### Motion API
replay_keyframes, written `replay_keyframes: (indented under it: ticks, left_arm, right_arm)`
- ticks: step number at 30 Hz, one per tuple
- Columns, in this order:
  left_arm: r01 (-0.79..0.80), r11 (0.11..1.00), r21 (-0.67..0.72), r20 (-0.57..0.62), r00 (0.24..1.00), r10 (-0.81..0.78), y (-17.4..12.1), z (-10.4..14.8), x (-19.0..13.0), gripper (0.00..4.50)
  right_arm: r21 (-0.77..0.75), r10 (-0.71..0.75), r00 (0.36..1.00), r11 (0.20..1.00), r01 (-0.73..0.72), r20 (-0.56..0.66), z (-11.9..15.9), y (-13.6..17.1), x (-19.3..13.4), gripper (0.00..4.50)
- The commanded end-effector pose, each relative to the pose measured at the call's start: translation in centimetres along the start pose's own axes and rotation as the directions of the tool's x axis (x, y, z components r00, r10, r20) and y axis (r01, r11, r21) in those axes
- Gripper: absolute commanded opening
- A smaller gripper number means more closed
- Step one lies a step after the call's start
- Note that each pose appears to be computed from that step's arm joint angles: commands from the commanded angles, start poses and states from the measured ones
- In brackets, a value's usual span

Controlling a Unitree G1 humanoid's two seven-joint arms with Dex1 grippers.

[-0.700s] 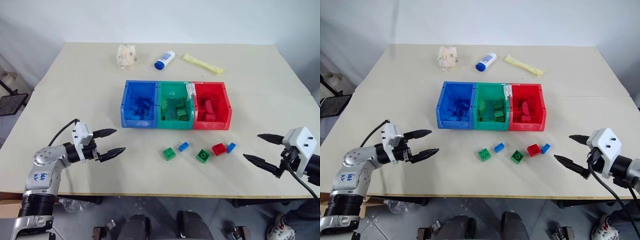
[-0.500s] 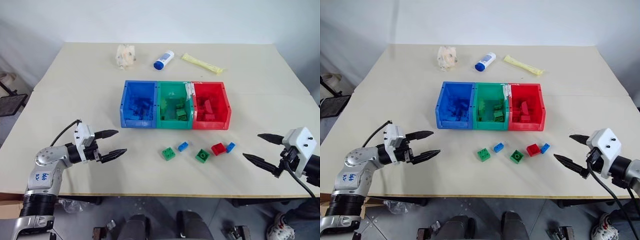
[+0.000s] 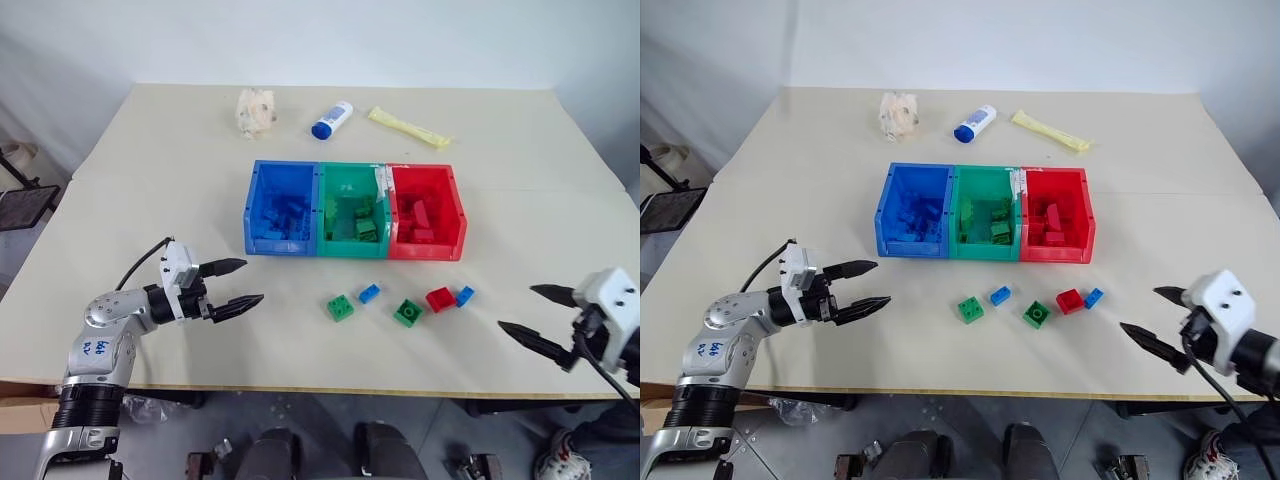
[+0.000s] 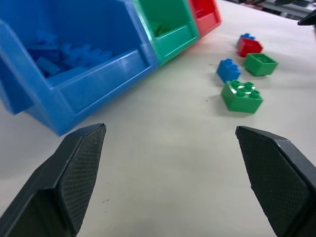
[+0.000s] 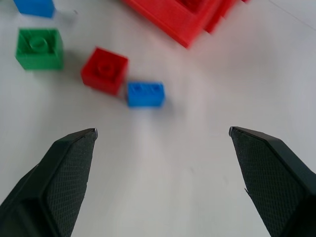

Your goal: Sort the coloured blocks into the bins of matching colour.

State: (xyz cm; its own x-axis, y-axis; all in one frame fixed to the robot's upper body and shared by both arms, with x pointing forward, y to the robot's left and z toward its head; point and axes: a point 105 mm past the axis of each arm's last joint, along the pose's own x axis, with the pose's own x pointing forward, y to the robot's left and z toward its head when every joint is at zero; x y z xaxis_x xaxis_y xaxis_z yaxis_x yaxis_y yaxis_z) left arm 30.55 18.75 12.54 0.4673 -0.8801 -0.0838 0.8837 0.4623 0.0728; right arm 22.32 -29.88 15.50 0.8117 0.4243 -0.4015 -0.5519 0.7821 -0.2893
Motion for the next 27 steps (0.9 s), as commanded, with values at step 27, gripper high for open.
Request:
replay_keyframes:
  ticks: [27]
  left_arm:
    - [0.010,0.999,0.037,0.082,0.997,-0.014,-3.5,1.3,-1.4,4.46]
  right_arm:
    - [-0.225,0.393,0.912,0.884,-0.409,-0.116,1.4,-1.3,9.3,4.50]
